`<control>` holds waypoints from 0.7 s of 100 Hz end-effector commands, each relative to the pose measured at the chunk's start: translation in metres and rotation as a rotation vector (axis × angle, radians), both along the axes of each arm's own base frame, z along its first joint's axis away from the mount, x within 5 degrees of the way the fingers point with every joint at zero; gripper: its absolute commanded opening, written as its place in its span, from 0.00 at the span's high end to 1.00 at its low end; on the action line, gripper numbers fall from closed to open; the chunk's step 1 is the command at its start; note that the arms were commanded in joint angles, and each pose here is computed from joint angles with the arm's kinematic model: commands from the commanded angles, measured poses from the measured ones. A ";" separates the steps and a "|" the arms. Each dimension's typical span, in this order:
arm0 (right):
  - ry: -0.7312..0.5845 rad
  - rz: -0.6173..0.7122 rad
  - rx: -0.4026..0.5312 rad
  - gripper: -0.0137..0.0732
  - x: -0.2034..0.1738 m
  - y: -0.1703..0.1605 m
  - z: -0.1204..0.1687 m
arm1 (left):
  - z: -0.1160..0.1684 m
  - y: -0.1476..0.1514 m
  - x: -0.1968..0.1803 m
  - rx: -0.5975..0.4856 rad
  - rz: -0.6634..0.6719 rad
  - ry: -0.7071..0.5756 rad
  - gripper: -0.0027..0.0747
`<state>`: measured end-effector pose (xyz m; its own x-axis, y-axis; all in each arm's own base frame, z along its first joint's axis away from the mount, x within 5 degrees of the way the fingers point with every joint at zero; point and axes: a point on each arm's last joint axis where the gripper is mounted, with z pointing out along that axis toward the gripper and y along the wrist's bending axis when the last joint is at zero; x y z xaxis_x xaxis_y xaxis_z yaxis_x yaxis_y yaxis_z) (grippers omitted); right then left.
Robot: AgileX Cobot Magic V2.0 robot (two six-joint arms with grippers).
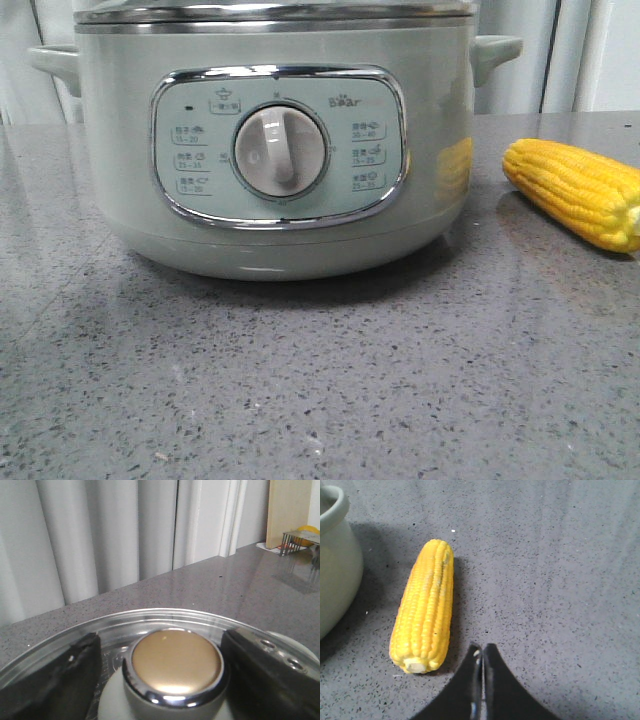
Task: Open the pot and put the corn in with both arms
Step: 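Lower the right gripper onto the yellow corn cob and grasp it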
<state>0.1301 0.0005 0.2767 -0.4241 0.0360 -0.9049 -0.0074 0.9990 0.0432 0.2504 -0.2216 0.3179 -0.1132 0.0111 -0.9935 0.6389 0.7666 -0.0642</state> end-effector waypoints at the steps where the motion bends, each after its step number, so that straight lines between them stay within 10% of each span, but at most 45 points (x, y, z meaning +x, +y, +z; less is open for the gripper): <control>1: -0.084 -0.007 -0.003 0.92 0.005 -0.001 0.015 | 0.024 -0.001 -0.001 -0.087 0.000 -0.097 0.40; 24: 0.060 0.012 0.040 0.88 0.018 0.002 0.011 | 0.020 -0.003 0.001 -0.082 0.001 -0.092 0.44; 55: 0.266 0.050 0.081 0.44 0.064 0.005 0.029 | 0.020 -0.003 0.001 -0.084 0.001 -0.094 0.99; 70: 0.354 0.063 0.141 0.45 0.088 0.009 0.029 | 0.023 -0.002 0.001 -0.106 0.004 -0.121 0.99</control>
<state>0.2037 0.0073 0.2913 -0.7409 0.0896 -0.6656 -0.0248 0.9867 0.1604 0.2536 -0.2260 0.3177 -0.0881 -0.0103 -0.9961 0.6412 0.7646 -0.0647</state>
